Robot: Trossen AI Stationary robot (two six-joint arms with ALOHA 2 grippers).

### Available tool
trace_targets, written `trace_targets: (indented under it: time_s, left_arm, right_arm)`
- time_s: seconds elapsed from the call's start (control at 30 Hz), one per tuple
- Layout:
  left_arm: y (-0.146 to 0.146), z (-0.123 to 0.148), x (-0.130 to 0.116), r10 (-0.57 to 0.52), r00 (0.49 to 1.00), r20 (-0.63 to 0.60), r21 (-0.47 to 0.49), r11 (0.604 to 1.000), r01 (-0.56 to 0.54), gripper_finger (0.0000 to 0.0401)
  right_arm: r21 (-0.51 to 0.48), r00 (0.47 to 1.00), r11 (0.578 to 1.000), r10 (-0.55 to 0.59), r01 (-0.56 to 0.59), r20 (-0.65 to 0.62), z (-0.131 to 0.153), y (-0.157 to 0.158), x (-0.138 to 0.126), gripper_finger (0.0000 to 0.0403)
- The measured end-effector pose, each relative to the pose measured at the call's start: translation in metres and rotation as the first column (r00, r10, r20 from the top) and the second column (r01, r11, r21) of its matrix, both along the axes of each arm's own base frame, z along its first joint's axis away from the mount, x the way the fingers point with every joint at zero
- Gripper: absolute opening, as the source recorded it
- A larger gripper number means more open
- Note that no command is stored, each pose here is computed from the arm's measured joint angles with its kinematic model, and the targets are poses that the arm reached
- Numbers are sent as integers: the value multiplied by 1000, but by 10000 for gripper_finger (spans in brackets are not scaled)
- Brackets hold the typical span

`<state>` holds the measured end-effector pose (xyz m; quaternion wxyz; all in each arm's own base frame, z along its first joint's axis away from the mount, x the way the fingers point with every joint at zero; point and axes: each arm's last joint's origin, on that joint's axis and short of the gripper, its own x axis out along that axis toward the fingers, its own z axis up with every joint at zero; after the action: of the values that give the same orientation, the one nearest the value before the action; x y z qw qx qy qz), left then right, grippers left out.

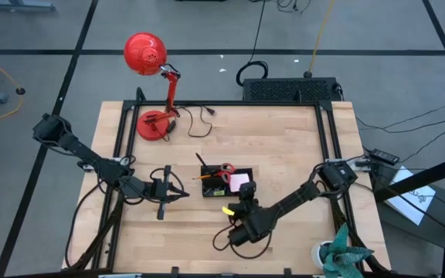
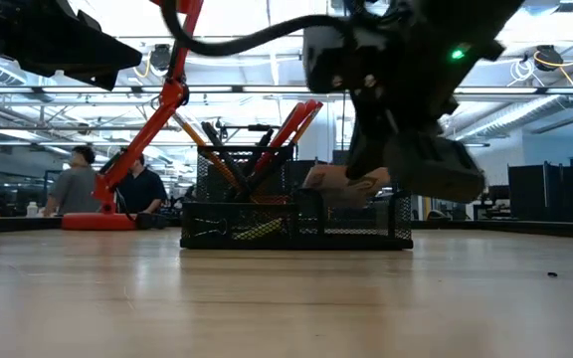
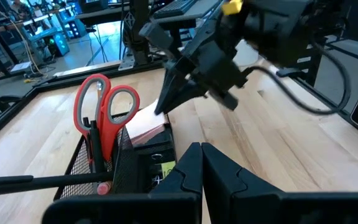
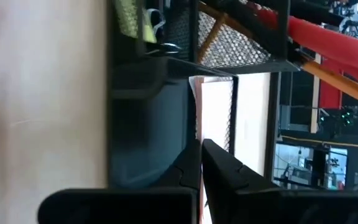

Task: Pick and place office supplies into organizer
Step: Put the sticky notes into the right section of the desk organizer

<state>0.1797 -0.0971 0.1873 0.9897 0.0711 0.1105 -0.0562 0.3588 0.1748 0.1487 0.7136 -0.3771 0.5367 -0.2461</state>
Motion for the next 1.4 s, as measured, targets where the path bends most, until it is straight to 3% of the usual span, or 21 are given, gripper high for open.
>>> trace_targets:
  time_s: [0.47, 1.0, 1.2, 1.4]
  left_arm:
    - [0, 2, 0, -1, 1000, 16, -8, 1000, 1, 6]
    - [0, 2, 0, -2, 1000, 21, -12, 1000, 2, 6]
    - [0, 2, 0, -2, 1000, 21, -13, 1000, 3, 6]
    - [0, 2, 0, -2, 1000, 21, -14, 1000, 2, 6]
  right_arm:
    - [45, 997, 998, -32, 35, -64, -4, -20, 8, 0]
    - [263, 990, 962, -35, 71, -138, -10, -32, 20, 1]
    - [329, 986, 940, -41, 93, -162, -11, -33, 21, 26]
    - [358, 986, 927, -64, 116, -153, -11, -33, 22, 76]
